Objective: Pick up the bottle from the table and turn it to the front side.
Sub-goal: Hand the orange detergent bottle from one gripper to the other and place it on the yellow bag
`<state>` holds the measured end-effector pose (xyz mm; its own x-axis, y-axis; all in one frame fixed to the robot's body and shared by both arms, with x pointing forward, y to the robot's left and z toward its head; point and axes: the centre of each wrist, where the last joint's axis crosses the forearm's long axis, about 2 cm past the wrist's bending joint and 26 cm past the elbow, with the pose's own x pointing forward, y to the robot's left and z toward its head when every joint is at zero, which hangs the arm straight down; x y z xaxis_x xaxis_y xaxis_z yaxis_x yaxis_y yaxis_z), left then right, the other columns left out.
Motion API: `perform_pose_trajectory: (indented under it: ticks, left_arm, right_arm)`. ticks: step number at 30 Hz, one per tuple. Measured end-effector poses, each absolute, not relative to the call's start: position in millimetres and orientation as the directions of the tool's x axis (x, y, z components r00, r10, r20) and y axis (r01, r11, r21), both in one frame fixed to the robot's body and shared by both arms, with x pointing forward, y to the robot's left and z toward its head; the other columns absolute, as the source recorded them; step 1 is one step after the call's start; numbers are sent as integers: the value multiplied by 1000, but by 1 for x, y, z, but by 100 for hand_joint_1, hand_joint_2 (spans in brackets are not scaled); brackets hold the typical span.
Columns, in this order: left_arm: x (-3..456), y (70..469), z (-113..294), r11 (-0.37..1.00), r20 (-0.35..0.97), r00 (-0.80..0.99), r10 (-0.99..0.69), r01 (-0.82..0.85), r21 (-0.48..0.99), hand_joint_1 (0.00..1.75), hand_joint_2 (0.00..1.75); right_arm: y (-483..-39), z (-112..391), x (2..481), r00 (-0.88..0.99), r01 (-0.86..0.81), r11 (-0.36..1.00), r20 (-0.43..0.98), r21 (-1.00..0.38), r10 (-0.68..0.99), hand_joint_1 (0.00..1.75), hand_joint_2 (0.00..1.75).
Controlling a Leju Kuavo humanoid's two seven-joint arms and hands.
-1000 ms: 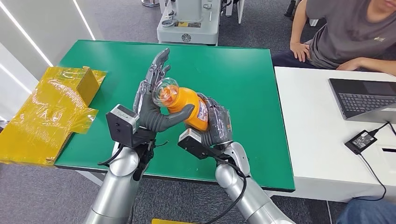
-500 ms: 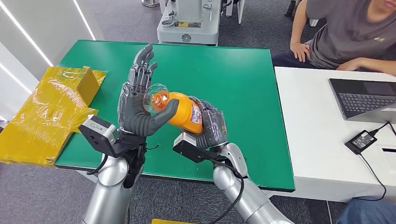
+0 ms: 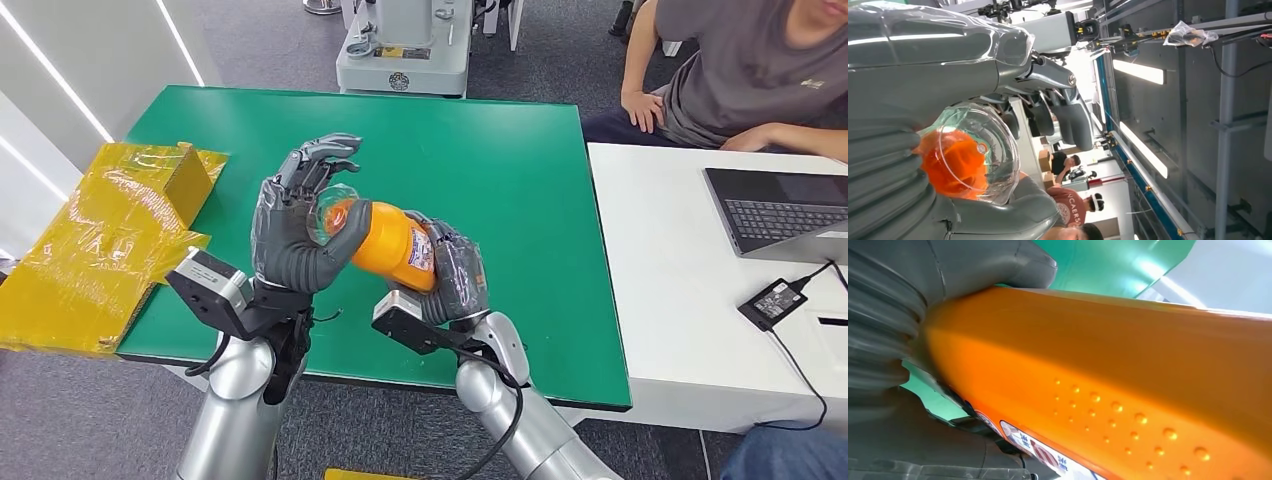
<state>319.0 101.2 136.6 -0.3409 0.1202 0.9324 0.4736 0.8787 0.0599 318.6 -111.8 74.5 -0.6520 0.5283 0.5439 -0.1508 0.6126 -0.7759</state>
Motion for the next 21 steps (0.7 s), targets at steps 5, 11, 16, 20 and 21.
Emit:
perform_pose_trajectory:
  ticks: [5,11,16,20,21]
  left_arm:
    - [319,101,135,878,936,-331,117,475,58,0,175]
    - [318,100,131,873,945,-314,96,482,71,0,175]
    - [317,98,128,862,953,-294,74,499,87,0,175]
    - [319,97,126,856,956,-286,64,508,95,0,175]
    - [320,97,125,855,957,-284,63,509,95,0,175]
  right_arm:
    - [-112,75,319,-662,-131,627,539,-768,521,175,175]
    - [-112,77,320,-674,-102,644,529,-758,515,175,175]
    - [-111,80,320,-683,-84,658,524,-749,509,175,175]
    - [-111,81,321,-689,-80,663,523,-744,503,175,175]
    - [-111,81,321,-690,-82,664,523,-744,501,175,175]
